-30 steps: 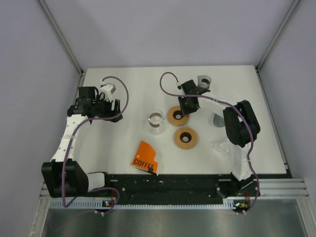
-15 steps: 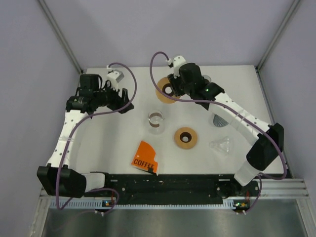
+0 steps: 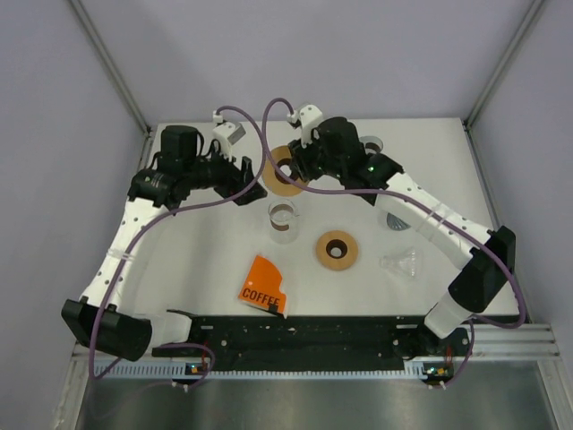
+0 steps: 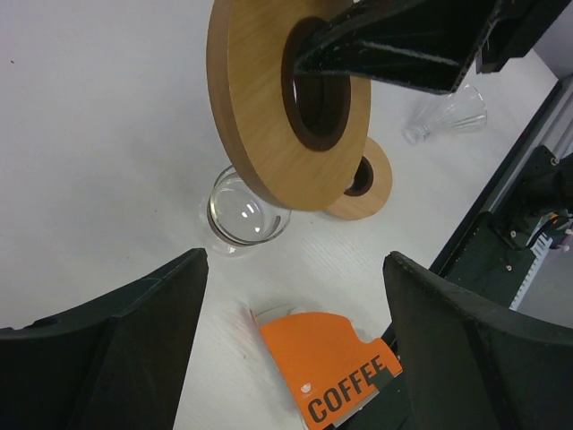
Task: Place the coffee filter in the dripper
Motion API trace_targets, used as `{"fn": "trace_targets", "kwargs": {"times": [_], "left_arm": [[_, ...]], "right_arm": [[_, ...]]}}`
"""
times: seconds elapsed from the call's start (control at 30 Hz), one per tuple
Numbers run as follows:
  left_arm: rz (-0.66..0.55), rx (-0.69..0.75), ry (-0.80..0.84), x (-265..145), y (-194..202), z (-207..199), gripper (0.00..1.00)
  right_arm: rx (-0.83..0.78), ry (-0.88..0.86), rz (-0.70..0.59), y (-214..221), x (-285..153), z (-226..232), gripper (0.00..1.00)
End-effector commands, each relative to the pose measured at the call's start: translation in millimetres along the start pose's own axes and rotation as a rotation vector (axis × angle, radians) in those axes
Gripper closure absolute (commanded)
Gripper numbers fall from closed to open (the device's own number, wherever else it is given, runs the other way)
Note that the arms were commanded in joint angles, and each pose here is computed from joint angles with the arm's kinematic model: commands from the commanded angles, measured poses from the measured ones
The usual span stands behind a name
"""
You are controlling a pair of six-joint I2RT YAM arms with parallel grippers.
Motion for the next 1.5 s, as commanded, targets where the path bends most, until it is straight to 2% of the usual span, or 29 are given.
{"fn": "trace_targets", "kwargs": {"times": [0.0,0.27,0.37,0.53,0.63,0.67,0.73,0.8,0.83,0.9,0.97,1.13,1.27,1.47], "left_arm": [[-0.072,0.004,0.049,1,-19,-9,0.15],[-0.074,-0.11,0.061,14,-12,-4,0.25],[-0.06,-0.131,0.07,20,-9,-1,0.33],[-0.053,-0.168,0.071,26,-9,3,0.68],[-0.046,-0.181,0.09,28,-8,2,0.97],[-0.042,-0.187,0.091,29,-8,3,1.0],[-0.037,-0.19,0.092,30,-6,3,1.0],[-0.035,-0.189,0.081,30,-4,6,1.0],[-0.034,-0.186,0.069,30,-3,7,1.0],[-0.036,-0.176,0.04,30,-1,11,1.0],[-0.035,-0.165,0.016,30,1,15,1.0],[-0.021,-0.123,-0.024,29,5,21,1.0],[0.052,-0.114,-0.007,31,11,23,1.0],[0.152,-0.195,0.182,38,19,12,1.0]], "right_arm": [[0.069,-0.099,-0.175,-40,-25,15,1.0],[0.091,-0.161,-0.202,-42,-24,24,1.0],[0.096,-0.185,-0.206,-42,-26,26,1.0],[0.084,-0.196,-0.194,-36,-24,29,1.0],[0.078,-0.201,-0.189,-34,-24,30,1.0],[0.078,-0.202,-0.18,-31,-22,31,1.0],[0.077,-0.2,-0.17,-28,-21,31,0.96],[0.078,-0.197,-0.157,-24,-20,31,0.63],[0.076,-0.195,-0.152,-22,-21,30,0.51],[0.075,-0.185,-0.141,-17,-22,28,0.37],[0.087,-0.177,-0.132,-11,-25,22,0.28],[0.132,-0.21,-0.139,-5,-34,10,0.23],[0.175,-0.216,-0.124,2,-39,-2,0.2],[0.203,-0.284,-0.104,9,-36,-2,0.21]]}}
Point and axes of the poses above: each gripper's point midway between its finger pads, its own x axis out along the fingers, its own z axis along the line the jaws close on, y = z × x, the point moved 7 cm from there along -x, back along the fingers, and after that the axes turned 14 degrees about -x, right-handed, at the moved point
